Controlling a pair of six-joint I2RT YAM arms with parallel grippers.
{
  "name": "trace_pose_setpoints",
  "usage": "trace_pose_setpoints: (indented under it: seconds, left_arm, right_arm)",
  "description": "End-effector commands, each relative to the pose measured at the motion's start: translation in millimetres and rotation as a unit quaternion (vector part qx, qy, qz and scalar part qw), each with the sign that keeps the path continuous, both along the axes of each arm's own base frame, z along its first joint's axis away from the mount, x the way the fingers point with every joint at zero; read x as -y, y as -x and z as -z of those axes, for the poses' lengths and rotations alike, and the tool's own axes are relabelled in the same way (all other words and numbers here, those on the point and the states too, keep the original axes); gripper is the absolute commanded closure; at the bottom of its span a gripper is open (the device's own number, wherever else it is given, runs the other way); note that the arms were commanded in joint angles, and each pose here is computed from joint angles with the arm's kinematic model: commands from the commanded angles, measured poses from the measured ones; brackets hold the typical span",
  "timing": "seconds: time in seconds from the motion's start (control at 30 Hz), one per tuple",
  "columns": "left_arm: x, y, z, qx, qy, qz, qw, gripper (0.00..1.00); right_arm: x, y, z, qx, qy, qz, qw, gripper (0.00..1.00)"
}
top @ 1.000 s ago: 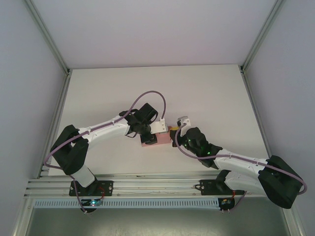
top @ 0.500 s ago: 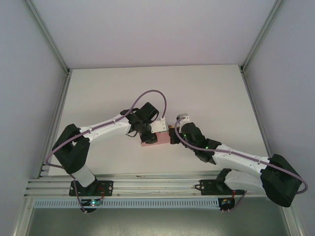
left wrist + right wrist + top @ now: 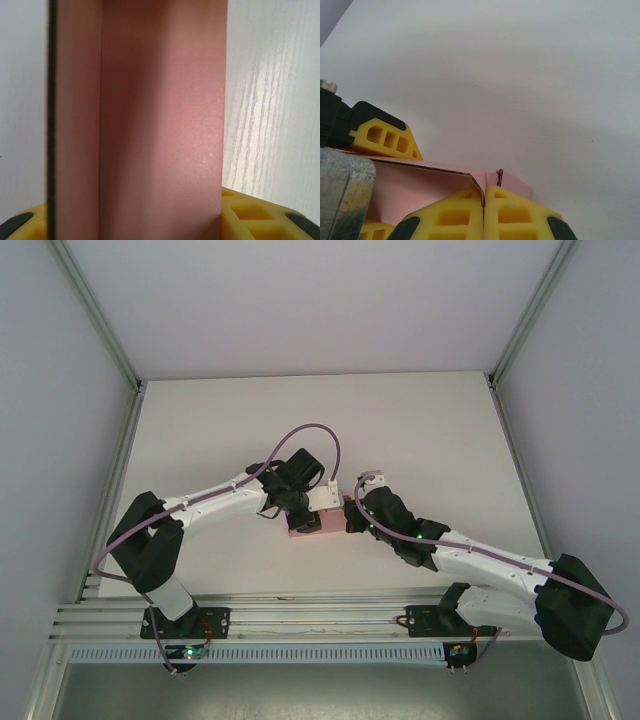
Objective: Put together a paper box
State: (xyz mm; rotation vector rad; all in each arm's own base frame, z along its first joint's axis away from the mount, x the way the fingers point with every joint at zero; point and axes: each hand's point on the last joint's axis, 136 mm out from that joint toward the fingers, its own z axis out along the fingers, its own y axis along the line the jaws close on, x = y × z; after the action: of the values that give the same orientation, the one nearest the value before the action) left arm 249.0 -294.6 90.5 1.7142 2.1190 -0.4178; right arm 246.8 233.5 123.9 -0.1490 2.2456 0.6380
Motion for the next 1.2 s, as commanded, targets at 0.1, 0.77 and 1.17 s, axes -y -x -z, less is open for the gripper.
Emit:
trace_pose_setpoints:
  seconds: [0.1, 0.77, 1.17]
  left_arm:
    - [22, -4, 2, 0.005, 0.024, 0.02, 1.0, 0.53]
    - [20, -1, 1, 0.012, 0.03, 0.022, 0.999, 0.54]
    - [17, -1, 1, 0.015, 0.021, 0.021, 0.999, 0.54]
  right_arm:
    - [-24, 15, -8, -0.037, -0.012, -0.045, 0.998, 1.0]
    - [-9, 37, 61, -0.027, 0.066, -0.092, 0.993, 1.0]
    - [42, 30, 62, -0.008, 0.179, -0.037, 0.983, 1.0]
